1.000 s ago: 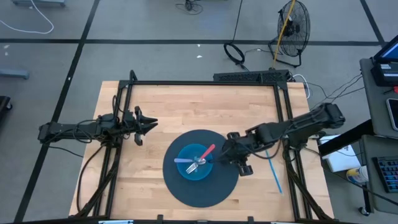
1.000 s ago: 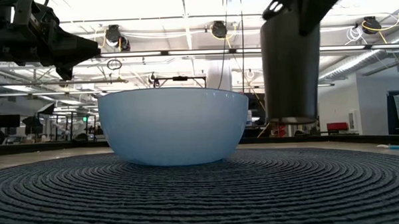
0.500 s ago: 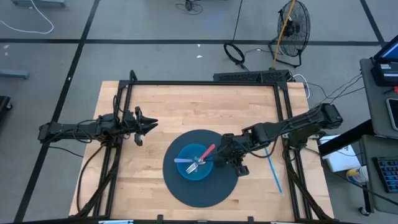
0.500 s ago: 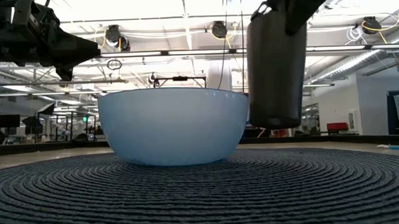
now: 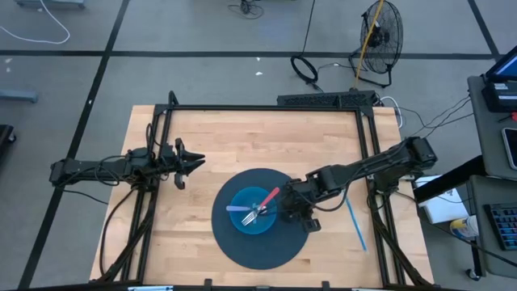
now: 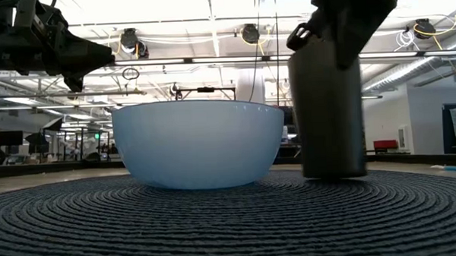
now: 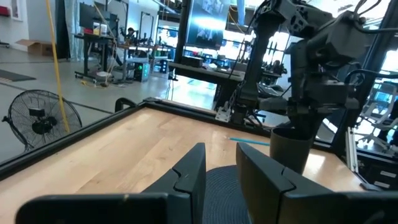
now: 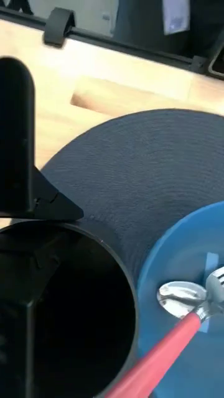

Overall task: Pick & Place Utensil
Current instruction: Put the black cup to the right of the blue bowl on the blue mat

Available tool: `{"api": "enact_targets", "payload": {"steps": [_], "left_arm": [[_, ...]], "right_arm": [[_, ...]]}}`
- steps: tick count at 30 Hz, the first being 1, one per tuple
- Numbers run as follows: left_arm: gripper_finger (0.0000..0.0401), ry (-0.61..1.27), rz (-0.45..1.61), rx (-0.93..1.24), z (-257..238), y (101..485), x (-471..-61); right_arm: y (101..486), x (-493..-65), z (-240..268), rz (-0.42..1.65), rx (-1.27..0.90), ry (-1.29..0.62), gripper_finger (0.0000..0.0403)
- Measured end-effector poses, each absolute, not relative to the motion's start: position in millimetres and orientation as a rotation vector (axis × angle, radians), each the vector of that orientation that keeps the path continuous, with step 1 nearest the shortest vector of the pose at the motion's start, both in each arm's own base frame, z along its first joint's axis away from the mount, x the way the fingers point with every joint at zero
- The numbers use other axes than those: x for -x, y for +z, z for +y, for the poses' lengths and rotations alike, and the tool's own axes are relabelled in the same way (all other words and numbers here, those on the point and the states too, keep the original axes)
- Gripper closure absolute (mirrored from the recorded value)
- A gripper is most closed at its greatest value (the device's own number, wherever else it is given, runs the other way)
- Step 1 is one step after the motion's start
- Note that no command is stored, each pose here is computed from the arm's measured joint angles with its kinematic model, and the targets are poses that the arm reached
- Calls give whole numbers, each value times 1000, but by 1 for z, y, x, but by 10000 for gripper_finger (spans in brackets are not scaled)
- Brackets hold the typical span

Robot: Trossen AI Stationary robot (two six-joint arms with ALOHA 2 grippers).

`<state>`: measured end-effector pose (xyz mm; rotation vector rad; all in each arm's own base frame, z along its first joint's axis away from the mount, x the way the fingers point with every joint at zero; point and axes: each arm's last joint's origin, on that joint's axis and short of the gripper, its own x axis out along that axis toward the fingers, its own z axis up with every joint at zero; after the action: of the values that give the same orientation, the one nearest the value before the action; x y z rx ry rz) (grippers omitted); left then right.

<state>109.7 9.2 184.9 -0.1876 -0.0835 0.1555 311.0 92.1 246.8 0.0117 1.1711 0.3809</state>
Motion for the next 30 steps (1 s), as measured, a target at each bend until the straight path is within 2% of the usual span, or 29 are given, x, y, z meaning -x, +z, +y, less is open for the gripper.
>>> {"api": "enact_targets", "payload": {"steps": [25, 30], "left_arm": [[308, 163, -75, 188, 9, 184, -110], [308, 163, -75, 189, 9, 184, -110]], "right_arm": [[240, -318, 99, 1161, -30, 391, 397], [239, -319, 99, 1158, -43, 392, 379]]}}
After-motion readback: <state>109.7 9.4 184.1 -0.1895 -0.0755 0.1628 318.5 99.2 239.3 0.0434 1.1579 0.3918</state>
